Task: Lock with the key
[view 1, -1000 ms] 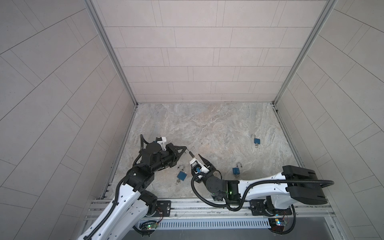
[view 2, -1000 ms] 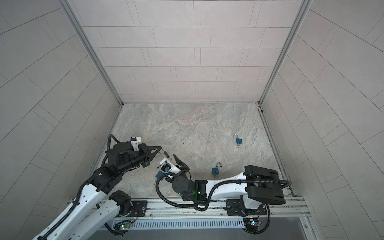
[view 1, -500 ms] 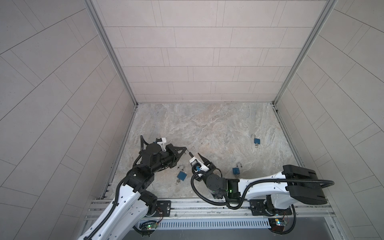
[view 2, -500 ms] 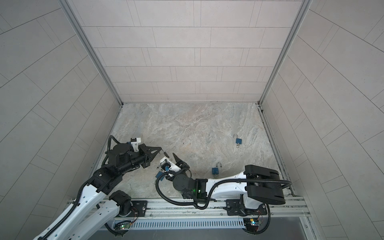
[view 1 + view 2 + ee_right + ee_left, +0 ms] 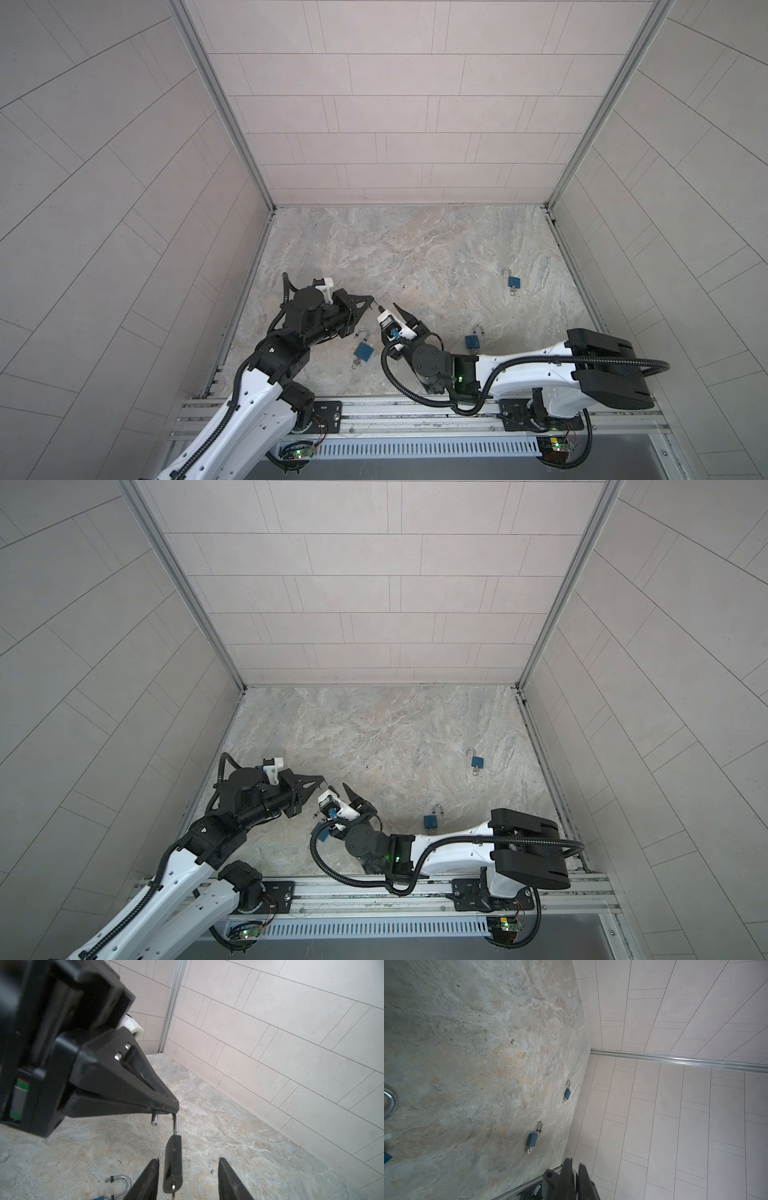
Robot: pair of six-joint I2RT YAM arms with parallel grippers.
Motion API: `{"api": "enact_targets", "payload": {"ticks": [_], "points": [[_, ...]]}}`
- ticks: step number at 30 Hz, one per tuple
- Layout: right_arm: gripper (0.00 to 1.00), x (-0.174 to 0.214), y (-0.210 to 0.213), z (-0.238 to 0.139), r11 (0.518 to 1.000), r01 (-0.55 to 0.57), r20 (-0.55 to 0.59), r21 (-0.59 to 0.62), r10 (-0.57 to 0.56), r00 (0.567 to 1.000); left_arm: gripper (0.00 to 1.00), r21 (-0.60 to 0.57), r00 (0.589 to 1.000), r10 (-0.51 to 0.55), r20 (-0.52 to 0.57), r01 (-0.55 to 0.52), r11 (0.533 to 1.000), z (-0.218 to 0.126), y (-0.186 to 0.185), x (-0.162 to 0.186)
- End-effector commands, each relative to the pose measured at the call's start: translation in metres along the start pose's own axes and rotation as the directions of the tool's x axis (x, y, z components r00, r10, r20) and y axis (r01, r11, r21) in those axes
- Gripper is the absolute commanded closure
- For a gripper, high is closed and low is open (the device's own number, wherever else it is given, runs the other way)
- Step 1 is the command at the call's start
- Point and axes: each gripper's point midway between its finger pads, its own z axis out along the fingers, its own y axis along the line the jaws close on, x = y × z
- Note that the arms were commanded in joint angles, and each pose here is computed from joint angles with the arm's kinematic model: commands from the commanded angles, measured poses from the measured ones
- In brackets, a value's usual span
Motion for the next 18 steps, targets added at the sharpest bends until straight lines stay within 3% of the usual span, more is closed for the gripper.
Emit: {"api": "enact_targets", "payload": {"ticks": [1,9,18], "points": [[0.53,-0.009,-0.001,0.003,1.000,-0.029,0.019,0.004,0.029,0.999,1.00,0.056,1.000,-0.004,-0.013,0.005,0.998,-0.002,-0.014,0.002],[0.54,-0.001,-0.002,0.004,0.999,-0.047,0.001,0.002,0.047,0.999,1.00,0.058,1.000,-0.007,-0.011,0.008,0.998,-0.003,-0.013,0.002],[0.63,0.003,-0.005,0.006,0.998,-0.061,-0.004,-0.007,0.061,0.998,1.00,0.055,1.000,-0.008,-0.006,0.008,0.998,-0.003,-0.012,0.002]]}}
